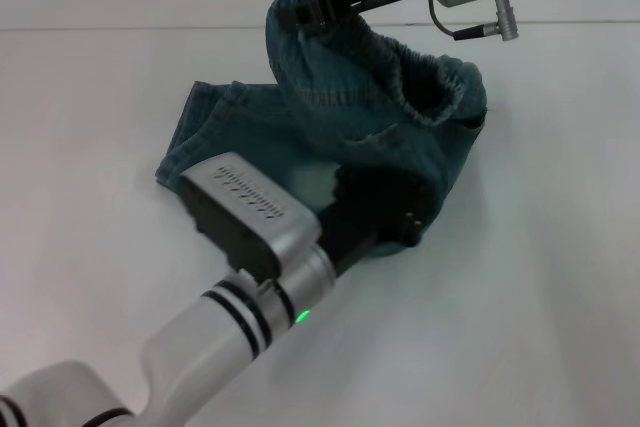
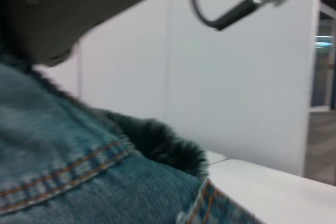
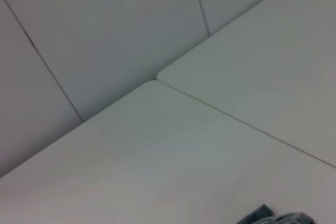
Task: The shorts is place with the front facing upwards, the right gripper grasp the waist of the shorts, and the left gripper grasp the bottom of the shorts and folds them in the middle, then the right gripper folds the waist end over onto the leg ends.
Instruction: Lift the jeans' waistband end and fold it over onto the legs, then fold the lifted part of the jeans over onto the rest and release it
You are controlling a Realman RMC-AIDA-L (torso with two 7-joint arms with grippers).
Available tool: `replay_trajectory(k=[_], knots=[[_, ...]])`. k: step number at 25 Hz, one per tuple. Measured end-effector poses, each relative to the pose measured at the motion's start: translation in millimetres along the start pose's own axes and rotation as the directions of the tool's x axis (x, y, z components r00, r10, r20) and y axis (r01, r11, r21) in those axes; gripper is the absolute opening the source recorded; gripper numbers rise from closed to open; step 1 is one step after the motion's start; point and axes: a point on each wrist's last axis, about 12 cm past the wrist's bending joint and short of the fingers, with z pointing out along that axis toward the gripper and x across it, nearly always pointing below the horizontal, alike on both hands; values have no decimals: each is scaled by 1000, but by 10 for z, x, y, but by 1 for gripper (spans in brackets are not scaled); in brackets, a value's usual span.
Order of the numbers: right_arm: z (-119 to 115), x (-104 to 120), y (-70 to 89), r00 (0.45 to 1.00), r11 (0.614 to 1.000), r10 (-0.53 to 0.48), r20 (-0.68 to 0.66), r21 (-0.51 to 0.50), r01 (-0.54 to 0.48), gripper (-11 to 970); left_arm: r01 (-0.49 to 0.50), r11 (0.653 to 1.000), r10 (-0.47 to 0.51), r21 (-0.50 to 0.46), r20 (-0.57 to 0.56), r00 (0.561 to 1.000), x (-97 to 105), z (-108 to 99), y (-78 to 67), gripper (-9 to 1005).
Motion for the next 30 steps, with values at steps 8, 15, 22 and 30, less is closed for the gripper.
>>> replay_trajectory(k=[8,15,22,30], knots=[[58,12,-11,1000,1000,-5,15,20,5,91,96,972,-84,-214,65,994,182,-390,234,0],[151,-63,90,999,999,-51,15,10,51,89,116,890,-60,-441,140,988,286,-764,361,1],[488,-57,223,985,985,-171,-29,17,172,88,119,879,-59,-462,142,988,311,-821,364,1],[487,-32,251,982,983,-186,20,6,186,96,124,870,-63,-477,142,988,327,-851,374,0]])
